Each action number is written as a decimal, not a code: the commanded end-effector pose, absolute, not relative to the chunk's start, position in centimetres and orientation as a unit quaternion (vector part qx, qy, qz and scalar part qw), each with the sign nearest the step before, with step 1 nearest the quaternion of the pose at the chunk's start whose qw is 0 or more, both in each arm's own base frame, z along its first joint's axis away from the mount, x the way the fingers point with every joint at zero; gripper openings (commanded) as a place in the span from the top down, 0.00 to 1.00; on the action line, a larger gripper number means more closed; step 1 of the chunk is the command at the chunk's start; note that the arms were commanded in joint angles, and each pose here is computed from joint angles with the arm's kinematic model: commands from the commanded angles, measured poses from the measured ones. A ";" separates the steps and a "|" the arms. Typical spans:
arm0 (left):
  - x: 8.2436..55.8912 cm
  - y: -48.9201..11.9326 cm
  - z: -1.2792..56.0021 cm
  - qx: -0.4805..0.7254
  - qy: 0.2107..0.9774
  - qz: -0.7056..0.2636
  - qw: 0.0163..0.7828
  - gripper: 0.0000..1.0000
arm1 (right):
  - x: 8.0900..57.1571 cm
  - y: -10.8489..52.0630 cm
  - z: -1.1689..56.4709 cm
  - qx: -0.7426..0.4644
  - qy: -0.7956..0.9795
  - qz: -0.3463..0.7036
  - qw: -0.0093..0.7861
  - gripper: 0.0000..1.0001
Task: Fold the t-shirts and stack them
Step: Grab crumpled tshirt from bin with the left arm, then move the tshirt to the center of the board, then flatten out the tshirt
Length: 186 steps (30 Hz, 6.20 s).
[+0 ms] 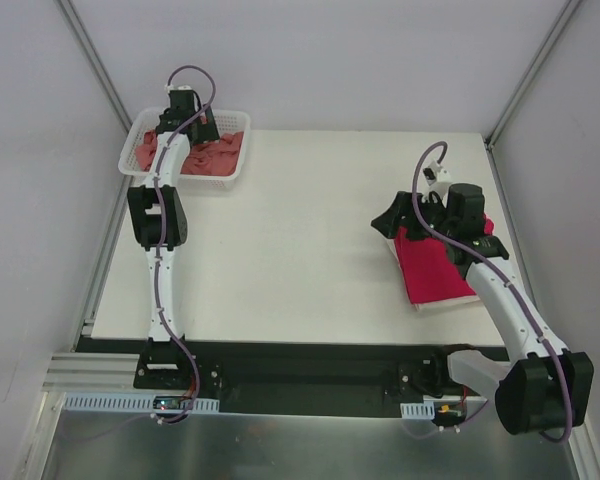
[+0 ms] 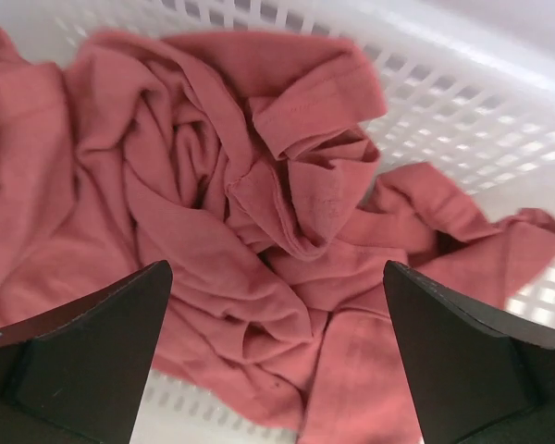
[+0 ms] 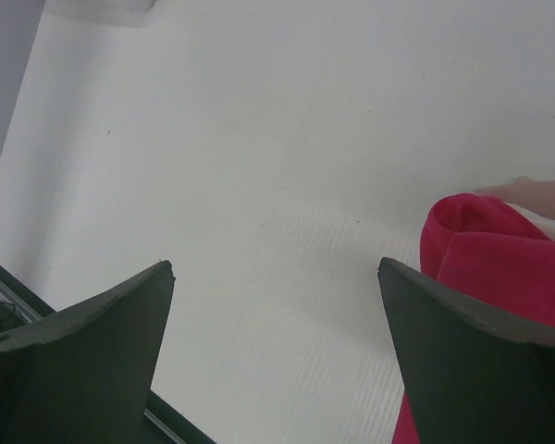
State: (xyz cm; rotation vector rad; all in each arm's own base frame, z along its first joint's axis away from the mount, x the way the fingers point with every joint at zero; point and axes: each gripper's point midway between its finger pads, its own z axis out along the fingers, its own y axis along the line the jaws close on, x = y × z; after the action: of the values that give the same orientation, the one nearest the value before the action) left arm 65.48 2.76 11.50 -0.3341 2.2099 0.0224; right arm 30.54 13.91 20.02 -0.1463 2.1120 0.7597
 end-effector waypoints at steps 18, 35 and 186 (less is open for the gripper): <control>69.2 3.7 9.8 -0.177 0.852 -0.009 0.494 0.18 | 31.4 14.4 20.2 -0.093 0.858 0.280 0.420 0.04; 71.8 4.6 10.4 -0.215 0.810 -0.079 0.540 1.00 | 30.8 14.0 20.9 -0.095 0.861 0.264 0.424 0.04; 25.1 -1.8 50.8 -0.275 0.618 -0.255 0.691 1.00 | 29.6 14.1 51.5 -0.150 0.696 0.076 0.698 0.99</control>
State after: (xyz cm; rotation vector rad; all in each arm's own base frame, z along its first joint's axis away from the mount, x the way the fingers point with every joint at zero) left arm 17.00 -2.55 53.14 -0.5247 1.2308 -0.6486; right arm 23.47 14.91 50.32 -0.4256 1.5418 0.3531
